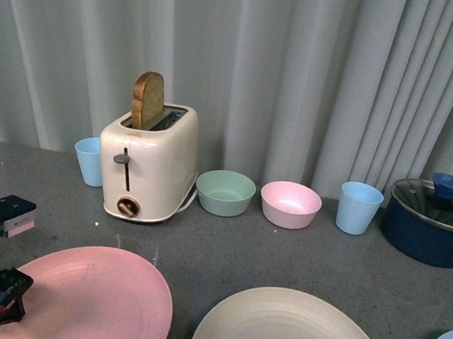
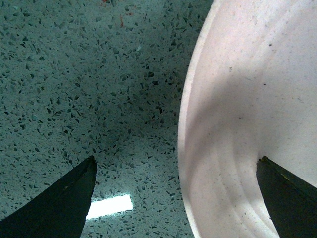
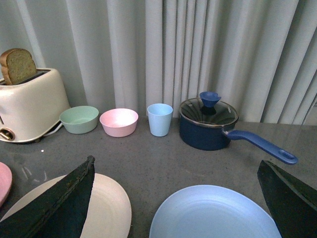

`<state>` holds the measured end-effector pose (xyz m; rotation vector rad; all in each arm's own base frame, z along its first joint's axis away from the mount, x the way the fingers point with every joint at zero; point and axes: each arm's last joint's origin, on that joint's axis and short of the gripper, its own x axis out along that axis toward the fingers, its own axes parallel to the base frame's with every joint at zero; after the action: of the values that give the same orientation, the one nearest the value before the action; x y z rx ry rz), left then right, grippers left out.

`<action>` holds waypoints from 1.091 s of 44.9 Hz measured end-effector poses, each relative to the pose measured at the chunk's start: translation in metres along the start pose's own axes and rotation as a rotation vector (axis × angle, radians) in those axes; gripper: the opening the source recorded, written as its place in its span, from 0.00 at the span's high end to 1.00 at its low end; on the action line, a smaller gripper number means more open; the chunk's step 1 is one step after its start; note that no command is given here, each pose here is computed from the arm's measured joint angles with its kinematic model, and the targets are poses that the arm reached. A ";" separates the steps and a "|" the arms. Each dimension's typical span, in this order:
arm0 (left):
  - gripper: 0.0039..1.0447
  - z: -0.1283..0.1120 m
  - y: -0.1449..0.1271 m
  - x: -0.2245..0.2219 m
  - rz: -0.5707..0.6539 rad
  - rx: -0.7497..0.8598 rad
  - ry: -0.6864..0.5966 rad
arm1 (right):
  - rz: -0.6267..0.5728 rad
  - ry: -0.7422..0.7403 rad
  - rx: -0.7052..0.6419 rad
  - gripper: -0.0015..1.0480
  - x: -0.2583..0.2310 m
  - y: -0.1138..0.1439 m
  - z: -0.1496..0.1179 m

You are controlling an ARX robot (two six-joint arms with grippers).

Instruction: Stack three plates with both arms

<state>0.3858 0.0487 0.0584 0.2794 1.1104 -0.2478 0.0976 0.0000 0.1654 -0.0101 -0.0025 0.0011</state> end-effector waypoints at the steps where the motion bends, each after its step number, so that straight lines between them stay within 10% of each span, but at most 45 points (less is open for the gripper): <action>1: 0.06 0.000 0.000 0.000 0.000 0.001 -0.001 | 0.000 0.000 0.000 0.07 0.000 0.000 0.000; 32: 0.91 0.003 0.003 0.001 0.006 -0.004 -0.032 | 0.000 0.000 0.000 0.07 0.000 0.000 0.000; 49: 0.96 0.010 0.002 -0.012 -0.106 -0.077 0.016 | 0.000 0.000 0.000 0.07 0.000 0.000 0.000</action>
<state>0.3903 0.0475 0.0735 0.1549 1.1488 -0.2964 0.0976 0.0000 0.1654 -0.0101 -0.0025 0.0011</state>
